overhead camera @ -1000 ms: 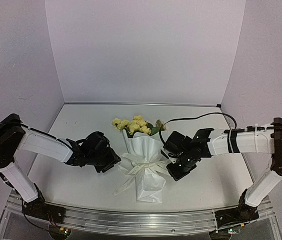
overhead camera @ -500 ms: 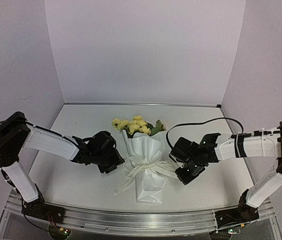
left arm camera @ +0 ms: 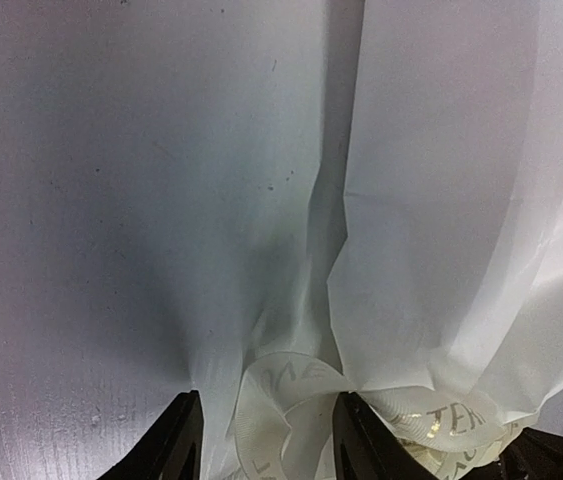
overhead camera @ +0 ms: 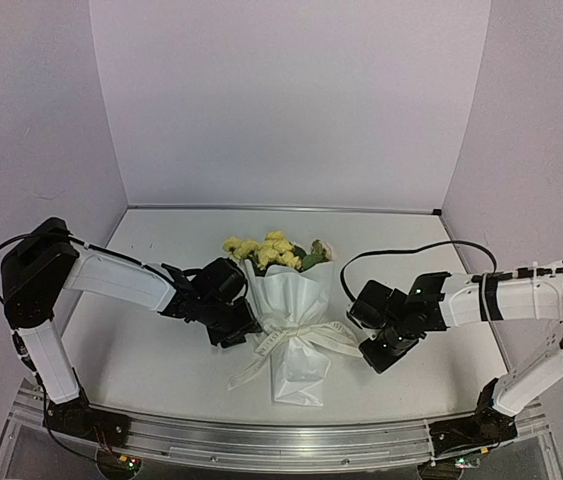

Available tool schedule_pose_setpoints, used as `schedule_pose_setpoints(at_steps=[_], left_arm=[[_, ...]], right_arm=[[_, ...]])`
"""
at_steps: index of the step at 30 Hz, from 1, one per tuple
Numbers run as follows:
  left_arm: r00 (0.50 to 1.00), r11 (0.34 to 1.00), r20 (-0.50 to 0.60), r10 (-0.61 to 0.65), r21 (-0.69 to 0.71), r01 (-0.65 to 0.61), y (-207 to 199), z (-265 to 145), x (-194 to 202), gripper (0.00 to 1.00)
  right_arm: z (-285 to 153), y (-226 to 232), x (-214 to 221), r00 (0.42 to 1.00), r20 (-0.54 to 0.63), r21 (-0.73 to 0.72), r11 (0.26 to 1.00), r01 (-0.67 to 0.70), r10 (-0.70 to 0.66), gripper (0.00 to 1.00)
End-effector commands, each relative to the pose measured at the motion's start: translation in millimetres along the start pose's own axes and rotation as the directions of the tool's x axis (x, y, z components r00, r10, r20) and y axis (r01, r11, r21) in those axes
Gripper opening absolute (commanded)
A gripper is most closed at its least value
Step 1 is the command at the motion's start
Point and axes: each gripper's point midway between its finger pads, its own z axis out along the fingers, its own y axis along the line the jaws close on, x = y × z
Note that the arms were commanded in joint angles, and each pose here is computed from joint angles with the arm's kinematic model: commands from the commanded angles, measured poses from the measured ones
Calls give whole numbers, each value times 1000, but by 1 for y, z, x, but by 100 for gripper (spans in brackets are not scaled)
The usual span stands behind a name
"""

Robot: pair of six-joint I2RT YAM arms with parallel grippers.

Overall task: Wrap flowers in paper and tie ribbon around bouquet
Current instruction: Cross the half-tied ribbon over the folded bouquet.

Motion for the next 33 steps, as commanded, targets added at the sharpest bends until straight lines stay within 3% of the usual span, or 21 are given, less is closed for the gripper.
schedule_pose_setpoints(at_steps=[1,6,9,14,17,20,24,33], left_arm=[[996,996,-20,84,-11,-84,-10,-5,2,45],[938,943,100,332,-65,-327,-3,-29,-17,43],[847,860,163,506,-23,-509,-16,-46,-19,42],[643,617,166,748,184,-765,-55,-63,17,39],[549,502,158,821,259,-825,-61,-61,37,39],[491,444,127,862,278,-852,-55,-50,46,38],[458,414,98,883,296,-861,-52,-40,51,38],[449,411,73,891,293,-863,-49,-23,51,39]], right_arm=[[-7,-12,1,999,33,40,999,-6,5,0],[-7,-14,4,999,36,46,999,-3,1,0],[-7,-14,5,999,35,44,999,-2,1,0],[-8,-14,3,999,40,48,999,3,-5,0],[-7,-15,2,999,41,56,998,3,-5,0],[-7,-16,3,999,39,59,998,0,-2,0],[-7,-17,3,999,40,62,998,-5,3,0],[-6,-21,4,999,37,65,998,-16,14,0]])
